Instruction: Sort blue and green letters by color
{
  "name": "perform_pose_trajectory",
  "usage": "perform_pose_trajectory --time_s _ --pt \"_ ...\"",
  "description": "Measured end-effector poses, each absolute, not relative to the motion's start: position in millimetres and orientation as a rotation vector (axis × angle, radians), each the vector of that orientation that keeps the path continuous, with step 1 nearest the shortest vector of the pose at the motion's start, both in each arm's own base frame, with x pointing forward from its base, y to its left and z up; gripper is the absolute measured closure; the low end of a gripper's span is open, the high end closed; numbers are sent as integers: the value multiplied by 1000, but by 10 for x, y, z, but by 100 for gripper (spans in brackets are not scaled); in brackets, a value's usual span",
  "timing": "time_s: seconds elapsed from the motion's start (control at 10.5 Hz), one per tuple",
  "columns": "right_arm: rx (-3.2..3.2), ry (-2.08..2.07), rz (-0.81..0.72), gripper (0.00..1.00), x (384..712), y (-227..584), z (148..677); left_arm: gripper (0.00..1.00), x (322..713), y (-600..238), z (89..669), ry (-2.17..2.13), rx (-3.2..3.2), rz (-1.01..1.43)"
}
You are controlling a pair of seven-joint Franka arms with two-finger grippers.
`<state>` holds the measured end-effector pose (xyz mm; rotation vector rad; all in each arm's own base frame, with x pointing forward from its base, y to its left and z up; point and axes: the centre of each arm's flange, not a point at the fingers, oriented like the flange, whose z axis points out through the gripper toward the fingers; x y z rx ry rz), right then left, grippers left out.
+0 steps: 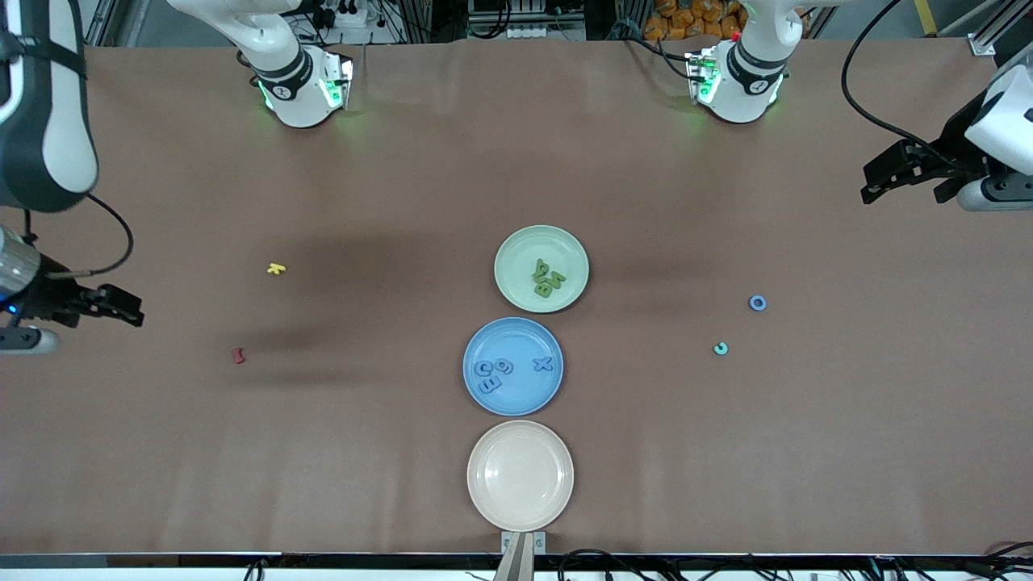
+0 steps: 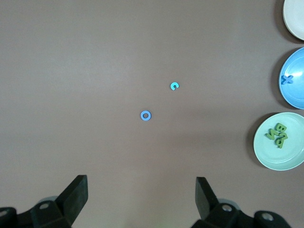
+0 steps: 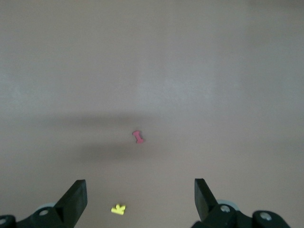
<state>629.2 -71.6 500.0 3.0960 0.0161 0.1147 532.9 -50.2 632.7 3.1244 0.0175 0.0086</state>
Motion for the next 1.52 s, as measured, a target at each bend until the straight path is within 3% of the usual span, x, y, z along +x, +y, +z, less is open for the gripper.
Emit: perform_pose_trajectory --time_s 0.57,0.86,1.52 --pt "3126 -79 -19 0 5682 -730 5977 0 5331 -491 6330 21 3124 10" --pt "3126 -134 -34 0 5542 -654 6467 0 5331 -494 6331 20 3124 10" --pt "3118 -206 -36 0 5592 -674 6464 0 5327 -541 6330 7 3124 10"
